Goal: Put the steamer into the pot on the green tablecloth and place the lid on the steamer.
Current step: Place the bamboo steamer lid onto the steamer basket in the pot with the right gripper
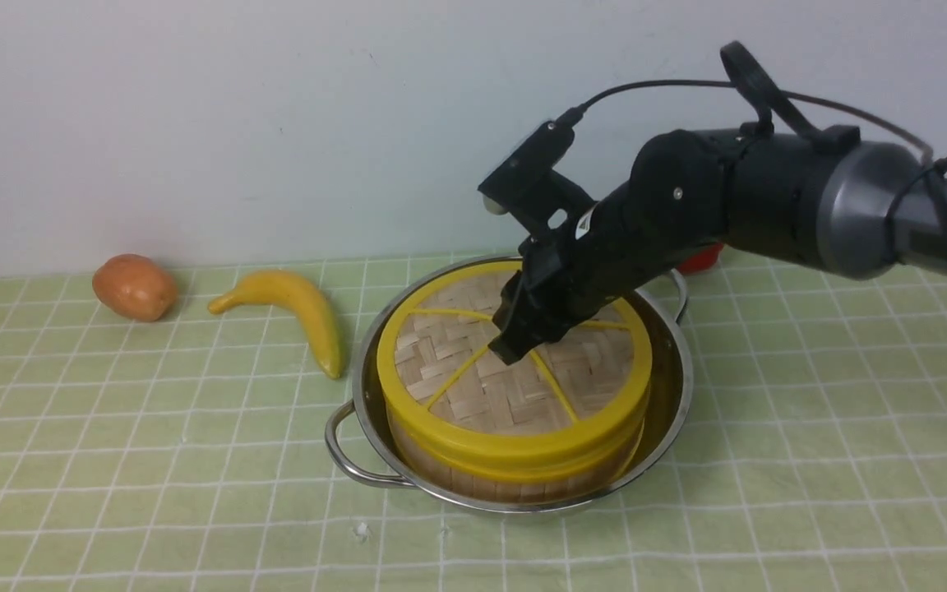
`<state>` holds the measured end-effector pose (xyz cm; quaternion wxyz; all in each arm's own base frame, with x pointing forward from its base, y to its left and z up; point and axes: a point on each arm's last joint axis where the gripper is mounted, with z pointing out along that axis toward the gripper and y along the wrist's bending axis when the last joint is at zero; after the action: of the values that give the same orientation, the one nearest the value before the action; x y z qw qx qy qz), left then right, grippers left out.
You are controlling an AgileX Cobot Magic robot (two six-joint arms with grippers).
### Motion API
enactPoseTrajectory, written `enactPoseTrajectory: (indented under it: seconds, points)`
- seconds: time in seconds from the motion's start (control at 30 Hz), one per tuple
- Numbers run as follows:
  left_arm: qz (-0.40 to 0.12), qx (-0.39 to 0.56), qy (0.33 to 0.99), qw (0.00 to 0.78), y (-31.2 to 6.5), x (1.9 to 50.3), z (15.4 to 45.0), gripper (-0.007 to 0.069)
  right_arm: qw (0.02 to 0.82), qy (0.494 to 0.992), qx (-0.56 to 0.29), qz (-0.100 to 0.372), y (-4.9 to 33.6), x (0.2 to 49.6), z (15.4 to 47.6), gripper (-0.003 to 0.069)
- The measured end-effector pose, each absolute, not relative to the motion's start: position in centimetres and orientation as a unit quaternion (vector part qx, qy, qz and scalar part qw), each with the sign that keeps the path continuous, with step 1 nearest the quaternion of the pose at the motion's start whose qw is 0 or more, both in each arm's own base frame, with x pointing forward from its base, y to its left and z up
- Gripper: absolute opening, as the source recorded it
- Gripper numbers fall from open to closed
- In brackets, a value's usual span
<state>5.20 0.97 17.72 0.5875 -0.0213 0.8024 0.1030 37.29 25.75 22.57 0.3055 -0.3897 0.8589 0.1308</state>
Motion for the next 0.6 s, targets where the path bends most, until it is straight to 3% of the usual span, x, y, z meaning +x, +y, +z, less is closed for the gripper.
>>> enactPoseTrajectory:
  seconds: [0.6]
  points:
    - [0.103,-0.021,0.802,0.587,0.97,5.2,17.72,0.0243,0.298,0.871,-0.375,0.109,25.33,36.91,23.51,0.0146]
